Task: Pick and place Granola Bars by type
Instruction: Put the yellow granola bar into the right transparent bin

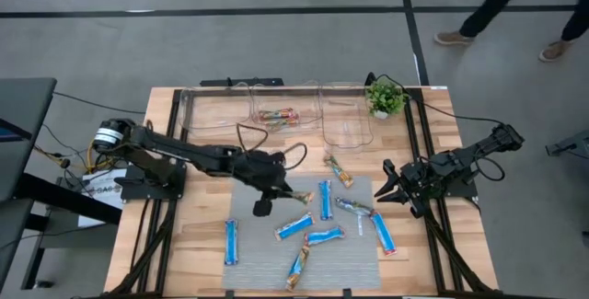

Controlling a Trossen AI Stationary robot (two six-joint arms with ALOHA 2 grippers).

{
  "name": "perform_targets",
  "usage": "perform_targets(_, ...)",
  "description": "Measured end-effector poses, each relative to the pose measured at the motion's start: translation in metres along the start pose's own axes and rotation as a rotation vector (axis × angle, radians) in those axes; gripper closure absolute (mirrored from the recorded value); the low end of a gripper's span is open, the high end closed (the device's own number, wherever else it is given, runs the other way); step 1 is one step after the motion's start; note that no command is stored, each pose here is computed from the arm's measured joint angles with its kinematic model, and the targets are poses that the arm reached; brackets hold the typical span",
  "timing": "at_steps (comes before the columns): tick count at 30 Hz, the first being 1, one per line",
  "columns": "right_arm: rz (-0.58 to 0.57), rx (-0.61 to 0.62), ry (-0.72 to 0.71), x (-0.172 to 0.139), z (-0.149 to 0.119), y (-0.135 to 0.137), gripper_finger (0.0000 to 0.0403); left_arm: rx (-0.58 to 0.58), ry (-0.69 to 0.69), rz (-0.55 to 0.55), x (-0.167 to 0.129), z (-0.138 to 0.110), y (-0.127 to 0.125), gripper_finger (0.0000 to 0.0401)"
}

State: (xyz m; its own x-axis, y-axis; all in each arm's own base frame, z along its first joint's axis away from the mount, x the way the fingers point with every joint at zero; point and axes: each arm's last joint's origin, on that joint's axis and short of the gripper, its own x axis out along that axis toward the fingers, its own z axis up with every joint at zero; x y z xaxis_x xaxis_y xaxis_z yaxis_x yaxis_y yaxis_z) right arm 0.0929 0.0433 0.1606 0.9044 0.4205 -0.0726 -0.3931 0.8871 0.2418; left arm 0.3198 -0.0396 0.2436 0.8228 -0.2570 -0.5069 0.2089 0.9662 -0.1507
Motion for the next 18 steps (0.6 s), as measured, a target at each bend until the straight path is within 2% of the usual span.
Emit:
perform_targets(6, 0.000, 0.000, 0.000, 0.000, 0.000, 0.000, 0.0341, -0.111, -0.249, -0.061, -0.016, 0.028, 0.007, 0.0337)
perform_targets(10, 0.000, 0.000, 0.000, 0.000, 0.000, 0.000, 0.0341, -0.172, -0.367, -0.108, -0.021, 0.040, 0.010, 0.0337)
perform_targets(18, 0.000, 0.000, 0.000, 0.000, 0.000, 0.000, 0.0341, -0.202, -0.397, -0.098, -0.024, 0.043, 0.016, 0.0337)
